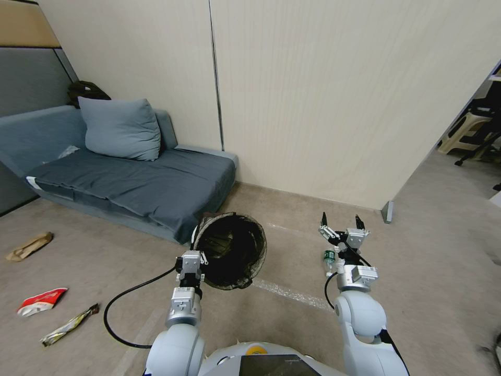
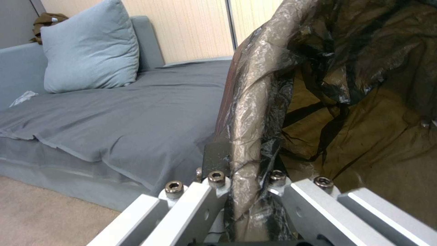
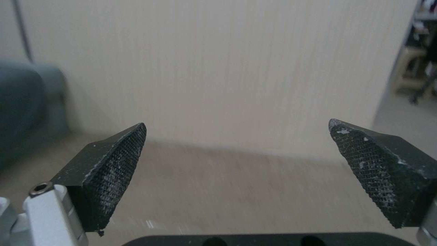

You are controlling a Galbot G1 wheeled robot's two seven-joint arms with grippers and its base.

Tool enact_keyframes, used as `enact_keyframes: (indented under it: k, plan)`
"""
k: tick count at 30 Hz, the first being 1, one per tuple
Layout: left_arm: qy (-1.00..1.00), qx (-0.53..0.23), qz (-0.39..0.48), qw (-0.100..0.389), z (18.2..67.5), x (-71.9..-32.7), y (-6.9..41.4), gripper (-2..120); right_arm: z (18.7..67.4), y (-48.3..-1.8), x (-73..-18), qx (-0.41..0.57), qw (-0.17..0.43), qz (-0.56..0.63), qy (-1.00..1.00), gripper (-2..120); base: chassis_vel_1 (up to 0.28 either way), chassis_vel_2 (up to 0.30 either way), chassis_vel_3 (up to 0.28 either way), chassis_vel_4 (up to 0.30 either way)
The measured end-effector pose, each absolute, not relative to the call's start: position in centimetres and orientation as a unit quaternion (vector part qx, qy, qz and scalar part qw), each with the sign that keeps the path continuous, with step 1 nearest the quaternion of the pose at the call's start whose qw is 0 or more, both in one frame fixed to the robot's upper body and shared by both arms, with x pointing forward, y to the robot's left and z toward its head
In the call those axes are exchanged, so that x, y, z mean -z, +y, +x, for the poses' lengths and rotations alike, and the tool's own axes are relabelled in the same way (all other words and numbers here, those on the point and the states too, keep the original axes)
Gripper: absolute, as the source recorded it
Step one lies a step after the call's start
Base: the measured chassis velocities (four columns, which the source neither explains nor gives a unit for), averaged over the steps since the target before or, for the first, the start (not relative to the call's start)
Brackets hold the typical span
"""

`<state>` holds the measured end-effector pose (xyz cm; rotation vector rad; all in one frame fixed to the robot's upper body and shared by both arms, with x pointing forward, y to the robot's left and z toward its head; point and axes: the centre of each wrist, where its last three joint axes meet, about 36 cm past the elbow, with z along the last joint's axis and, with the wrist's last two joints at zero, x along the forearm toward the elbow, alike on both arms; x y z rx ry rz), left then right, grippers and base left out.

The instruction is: Pick up the trash bin, then pick up the garbage from the floor and place it into the trash bin.

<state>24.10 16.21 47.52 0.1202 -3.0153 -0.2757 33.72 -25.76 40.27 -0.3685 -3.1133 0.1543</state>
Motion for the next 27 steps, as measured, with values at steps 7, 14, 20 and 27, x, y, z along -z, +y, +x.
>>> enact_keyframes:
  k: [7,14,20,27]
  plan:
    - [-0.994,0.091,0.04,0.056,24.1,-47.5,16.2,0,34.7,-26.6,-38.5,-0.055,0.041,-0.132,-0.989,100,0.0,0.0,0.0,0.0]
    - [-0.994,0.089,0.04,0.057,23.9,-47.5,16.2,0,36.0,-27.8,-35.4,-0.055,0.086,-0.138,-0.985,100,0.0,0.0,0.0,0.0]
    - [-0.994,0.084,0.036,0.058,23.8,-47.6,16.1,0,37.2,-29.2,-32.6,-0.056,0.129,-0.145,-0.979,100,0.0,0.0,0.0,0.0]
    - [-0.994,0.085,0.033,0.058,23.7,-47.6,16.0,0,39.0,-30.9,-29.4,-0.053,0.188,-0.15,-0.969,100,0.0,0.0,0.0,0.0]
